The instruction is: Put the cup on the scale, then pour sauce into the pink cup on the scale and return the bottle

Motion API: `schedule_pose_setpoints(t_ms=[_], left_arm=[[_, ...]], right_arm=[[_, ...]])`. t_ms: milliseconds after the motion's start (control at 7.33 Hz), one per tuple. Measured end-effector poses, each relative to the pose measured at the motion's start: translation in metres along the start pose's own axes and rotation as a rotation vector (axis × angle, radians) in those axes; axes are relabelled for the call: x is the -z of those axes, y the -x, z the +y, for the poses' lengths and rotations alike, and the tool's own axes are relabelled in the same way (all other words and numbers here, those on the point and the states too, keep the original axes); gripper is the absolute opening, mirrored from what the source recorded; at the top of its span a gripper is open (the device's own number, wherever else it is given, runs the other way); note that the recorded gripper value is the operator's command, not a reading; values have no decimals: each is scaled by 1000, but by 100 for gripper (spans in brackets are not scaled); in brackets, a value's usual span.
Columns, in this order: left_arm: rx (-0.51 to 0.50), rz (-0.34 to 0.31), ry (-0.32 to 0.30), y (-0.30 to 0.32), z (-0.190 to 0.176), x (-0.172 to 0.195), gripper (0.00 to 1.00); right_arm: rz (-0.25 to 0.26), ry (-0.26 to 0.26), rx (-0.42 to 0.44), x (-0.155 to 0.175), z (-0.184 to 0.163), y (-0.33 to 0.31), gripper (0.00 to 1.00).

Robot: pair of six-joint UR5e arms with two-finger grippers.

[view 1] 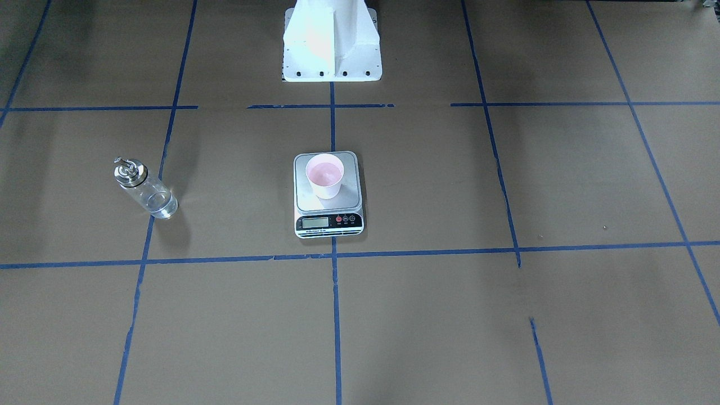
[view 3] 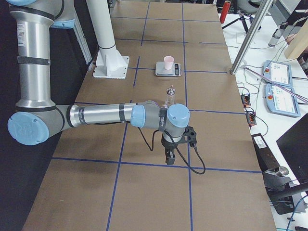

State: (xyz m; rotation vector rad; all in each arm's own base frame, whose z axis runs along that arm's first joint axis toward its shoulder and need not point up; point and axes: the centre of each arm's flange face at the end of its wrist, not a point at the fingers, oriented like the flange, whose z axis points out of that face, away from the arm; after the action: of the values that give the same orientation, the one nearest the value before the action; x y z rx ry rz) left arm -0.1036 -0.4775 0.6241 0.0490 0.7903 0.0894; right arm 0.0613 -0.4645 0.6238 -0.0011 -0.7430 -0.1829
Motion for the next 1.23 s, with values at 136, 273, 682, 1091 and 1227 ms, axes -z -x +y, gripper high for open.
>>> schedule_pose_setpoints(t_ms=[136, 273, 682, 1091, 1227], left_arm=[[5, 1, 5, 3, 5, -4, 100], [3, -1, 3, 4, 7, -6, 100], [-7, -1, -12, 7, 12, -10, 100], [39, -6, -54, 1, 6, -7, 100], [44, -8, -62, -2, 4, -8, 100]], right_arm=[[-3, -1, 3, -1, 0, 1, 100], [-3, 1, 7, -3, 0, 2, 100], [9, -24, 31, -2, -5, 5, 100], [11, -30, 21, -3, -6, 6, 100], [10, -30, 20, -3, -6, 5, 100]])
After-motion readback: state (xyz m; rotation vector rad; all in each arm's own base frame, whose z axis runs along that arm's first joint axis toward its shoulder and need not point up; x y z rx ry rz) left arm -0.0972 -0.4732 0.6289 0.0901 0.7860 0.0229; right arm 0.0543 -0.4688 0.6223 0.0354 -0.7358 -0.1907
